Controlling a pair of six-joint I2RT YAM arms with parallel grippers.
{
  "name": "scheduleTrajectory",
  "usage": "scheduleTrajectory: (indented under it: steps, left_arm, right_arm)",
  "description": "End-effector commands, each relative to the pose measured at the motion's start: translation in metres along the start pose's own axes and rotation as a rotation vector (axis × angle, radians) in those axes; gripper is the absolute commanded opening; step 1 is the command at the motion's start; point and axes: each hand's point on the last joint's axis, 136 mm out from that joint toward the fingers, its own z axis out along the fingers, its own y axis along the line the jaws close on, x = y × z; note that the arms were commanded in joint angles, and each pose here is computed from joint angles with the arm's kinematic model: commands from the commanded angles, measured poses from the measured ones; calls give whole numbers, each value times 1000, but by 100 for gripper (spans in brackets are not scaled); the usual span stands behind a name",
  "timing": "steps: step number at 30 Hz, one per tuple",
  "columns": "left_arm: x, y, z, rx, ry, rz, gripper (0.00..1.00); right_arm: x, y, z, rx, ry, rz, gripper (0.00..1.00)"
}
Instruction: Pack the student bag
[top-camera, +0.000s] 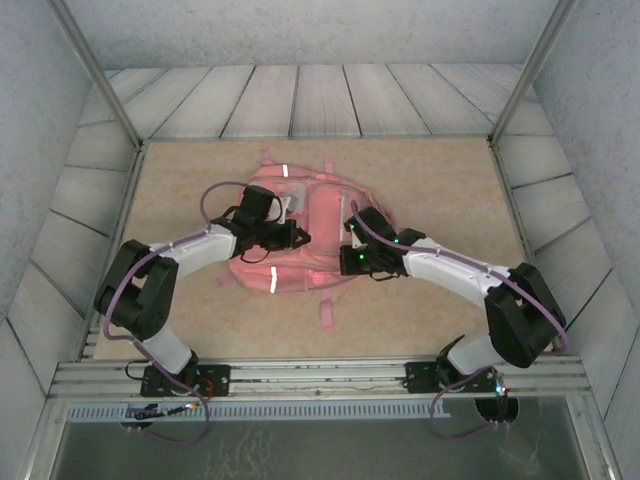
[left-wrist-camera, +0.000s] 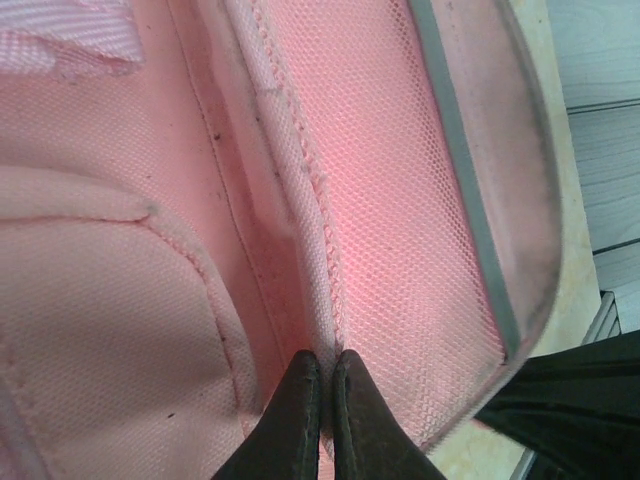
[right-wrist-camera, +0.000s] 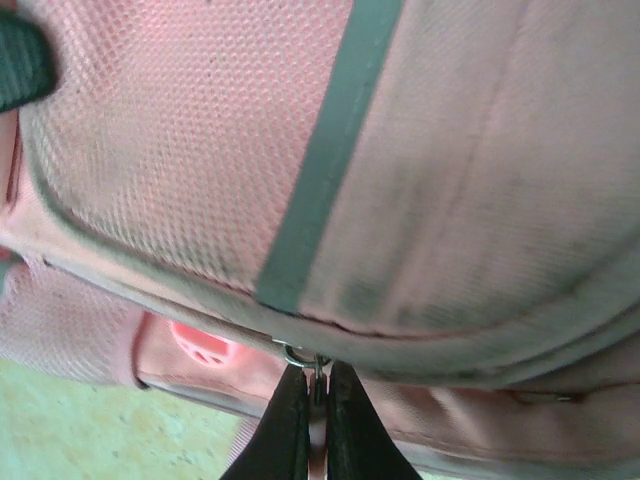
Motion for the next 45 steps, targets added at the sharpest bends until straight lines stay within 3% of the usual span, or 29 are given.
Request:
scheduleTrajectory:
  steps: [1,6,13,17,29,38,42,45]
  left_arm:
    - [-12,24,-17,-78,-30,17,5]
    - [-18,39,-24,-122,-18,27,5]
    - [-18,49,-34,-174,17,68,3]
    - [-20,56,-38,-215,37,88,3]
    - [-62,71,-30,-245,1,124,2]
    - [-89,52,-12,-117,-35,208,0]
    - [-92,41,-10,-63,-45,242,8]
    - [-91,33,-20,-58,-61,268,27]
  right_arm:
    - [23,-26,-21,110,108,-154,0]
    - [20,-28,-30,114,125,-167,0]
    - [3,-74,-31,148,74,20,0]
    - [-7,-78,-34,125,51,27,0]
    - [2,2,-58,-229,31,-150,0]
    - [14,57,-71,-418,33,-242,0]
    - [2,63,-63,-431,9,-217,0]
    - [-6,60,-58,-403,-11,-199,0]
